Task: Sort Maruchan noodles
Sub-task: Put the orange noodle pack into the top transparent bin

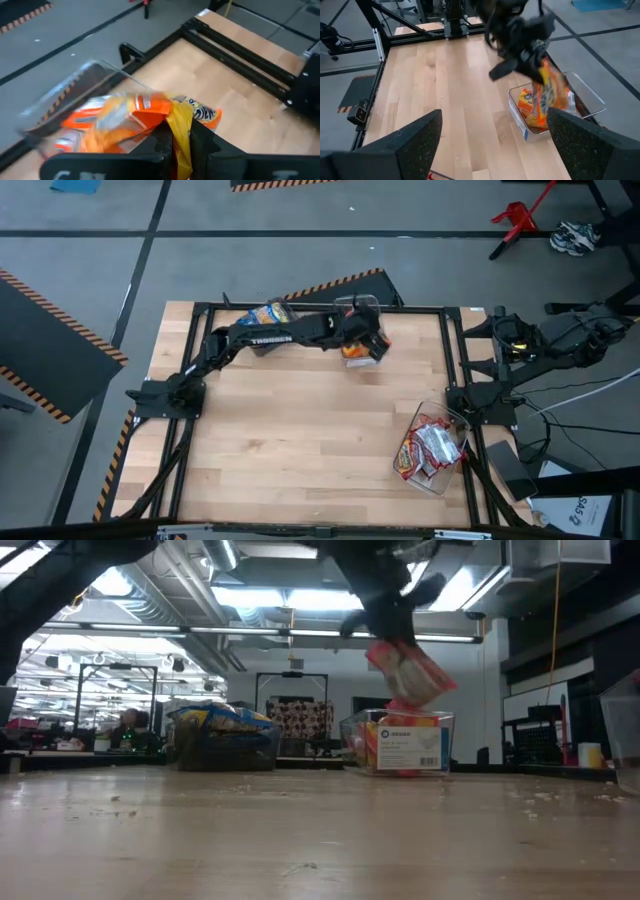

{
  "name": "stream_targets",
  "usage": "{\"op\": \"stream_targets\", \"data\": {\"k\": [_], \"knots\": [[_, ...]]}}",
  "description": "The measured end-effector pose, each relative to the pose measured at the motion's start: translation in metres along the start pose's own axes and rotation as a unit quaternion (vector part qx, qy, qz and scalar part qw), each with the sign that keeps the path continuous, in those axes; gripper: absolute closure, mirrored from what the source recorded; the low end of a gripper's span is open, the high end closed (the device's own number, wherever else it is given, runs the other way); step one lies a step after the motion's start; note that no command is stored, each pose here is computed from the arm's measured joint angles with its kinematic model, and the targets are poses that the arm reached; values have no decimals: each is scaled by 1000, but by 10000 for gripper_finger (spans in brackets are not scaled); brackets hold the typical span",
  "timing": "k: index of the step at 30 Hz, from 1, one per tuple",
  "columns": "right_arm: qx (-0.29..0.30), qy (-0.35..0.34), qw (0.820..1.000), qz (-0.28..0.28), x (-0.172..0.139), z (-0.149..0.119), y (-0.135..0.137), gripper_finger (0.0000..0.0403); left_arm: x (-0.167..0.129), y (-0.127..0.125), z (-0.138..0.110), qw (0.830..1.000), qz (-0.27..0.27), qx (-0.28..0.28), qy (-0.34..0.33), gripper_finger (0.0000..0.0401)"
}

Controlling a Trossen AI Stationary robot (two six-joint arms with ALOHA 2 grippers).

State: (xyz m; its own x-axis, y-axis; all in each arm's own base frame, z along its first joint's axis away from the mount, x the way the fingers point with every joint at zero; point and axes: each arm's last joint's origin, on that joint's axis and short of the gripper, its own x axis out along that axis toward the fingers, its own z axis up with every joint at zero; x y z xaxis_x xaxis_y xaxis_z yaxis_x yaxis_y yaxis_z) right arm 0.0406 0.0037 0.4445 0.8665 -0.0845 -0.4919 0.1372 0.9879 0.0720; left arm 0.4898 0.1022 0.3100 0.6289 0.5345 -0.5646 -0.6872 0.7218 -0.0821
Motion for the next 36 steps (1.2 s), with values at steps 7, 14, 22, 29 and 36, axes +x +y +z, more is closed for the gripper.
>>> {"op": "stream_targets", "data": {"k": [7,14,22,29,36], "knots": [[0,0,1000,0,0,0,0,56,33,-2,-44,1000,-8,-13,17,383],[1,0,1000,0,0,0,0,56,41,8,-60,998,25,-14,47,377],[2,0,1000,0,0,0,0,56,45,23,-67,992,31,-59,112,371],[2,-1,1000,0,0,0,0,56,45,23,-69,986,-24,-55,157,340],[1,-1,1000,0,0,0,0,56,44,23,-67,986,-34,-44,158,279]]}}
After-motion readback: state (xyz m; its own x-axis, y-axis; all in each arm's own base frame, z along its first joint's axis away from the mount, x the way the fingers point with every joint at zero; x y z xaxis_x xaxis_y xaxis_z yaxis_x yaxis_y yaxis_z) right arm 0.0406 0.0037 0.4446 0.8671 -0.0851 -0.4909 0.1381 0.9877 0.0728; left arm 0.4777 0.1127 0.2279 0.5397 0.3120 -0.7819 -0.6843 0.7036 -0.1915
